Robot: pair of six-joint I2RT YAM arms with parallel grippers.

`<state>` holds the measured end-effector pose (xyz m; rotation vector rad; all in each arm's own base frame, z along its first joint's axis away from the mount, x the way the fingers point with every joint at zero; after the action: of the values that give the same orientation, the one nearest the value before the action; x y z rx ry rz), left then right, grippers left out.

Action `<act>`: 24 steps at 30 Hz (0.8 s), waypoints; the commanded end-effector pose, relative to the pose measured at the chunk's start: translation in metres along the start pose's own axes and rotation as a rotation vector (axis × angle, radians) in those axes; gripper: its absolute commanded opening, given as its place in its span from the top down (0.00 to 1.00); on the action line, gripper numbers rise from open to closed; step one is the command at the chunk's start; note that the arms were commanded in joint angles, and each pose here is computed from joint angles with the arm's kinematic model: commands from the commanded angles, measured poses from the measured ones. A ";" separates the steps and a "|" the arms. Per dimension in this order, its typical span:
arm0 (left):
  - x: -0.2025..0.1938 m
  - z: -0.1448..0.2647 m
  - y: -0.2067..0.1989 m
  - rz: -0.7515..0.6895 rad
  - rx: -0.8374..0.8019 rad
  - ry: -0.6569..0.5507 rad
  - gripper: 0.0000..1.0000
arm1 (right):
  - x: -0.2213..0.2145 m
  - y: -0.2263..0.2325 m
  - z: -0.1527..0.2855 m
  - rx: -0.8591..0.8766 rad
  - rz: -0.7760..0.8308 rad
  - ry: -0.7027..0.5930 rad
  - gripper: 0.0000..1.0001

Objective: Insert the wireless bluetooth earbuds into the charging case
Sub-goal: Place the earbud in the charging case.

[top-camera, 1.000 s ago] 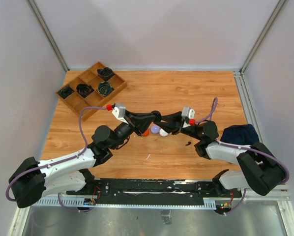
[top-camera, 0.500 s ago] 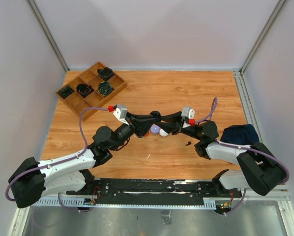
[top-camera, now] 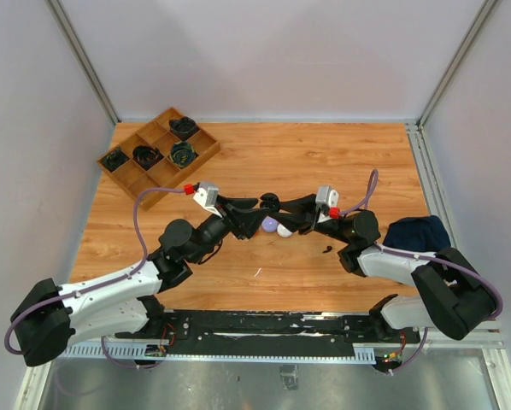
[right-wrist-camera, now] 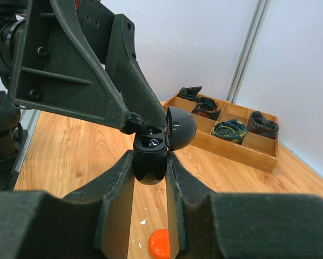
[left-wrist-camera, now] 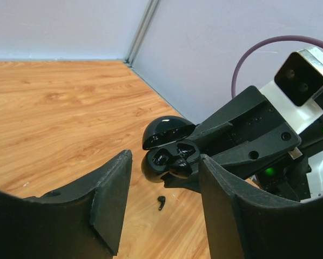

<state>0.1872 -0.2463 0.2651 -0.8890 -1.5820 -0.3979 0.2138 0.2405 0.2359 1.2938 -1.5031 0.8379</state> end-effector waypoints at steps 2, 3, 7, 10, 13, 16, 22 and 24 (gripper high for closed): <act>0.016 0.003 0.002 -0.005 0.046 -0.019 0.39 | 0.019 0.009 -0.007 0.049 0.065 -0.074 0.84; 0.017 0.004 0.002 -0.007 0.050 -0.018 0.37 | 0.019 0.009 -0.007 0.047 0.065 -0.074 0.84; 0.015 0.007 0.005 -0.018 0.067 0.006 0.33 | 0.018 0.008 -0.006 0.044 0.065 -0.073 0.84; 0.014 0.007 0.006 -0.028 0.072 0.021 0.32 | 0.018 0.008 -0.006 0.042 0.064 -0.073 0.84; 0.011 0.007 0.007 -0.039 0.078 0.035 0.32 | 0.018 0.008 -0.006 0.044 0.064 -0.073 0.84; 0.010 0.006 0.009 -0.049 0.090 0.044 0.32 | 0.019 0.008 -0.006 0.040 0.066 -0.073 0.84; 0.010 0.008 0.015 -0.046 0.143 0.046 0.32 | 0.019 0.008 -0.005 0.042 0.065 -0.073 0.84; 0.009 0.008 0.017 -0.047 0.157 0.052 0.32 | 0.018 0.008 -0.005 0.043 0.064 -0.072 0.84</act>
<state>0.1897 -0.2309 0.2547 -0.7485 -1.5285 -0.3653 0.2135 0.2403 0.2376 1.2959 -1.5138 0.8403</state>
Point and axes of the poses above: each gripper's point midway between its finger pads, its own z axis back along the fingers, its own y axis along the line the jaws close on, x = y × z, the point moved 6 cm from there along z, back along the fingers, and after that the axes turned 14 degrees about -z, right-handed, at the moved point
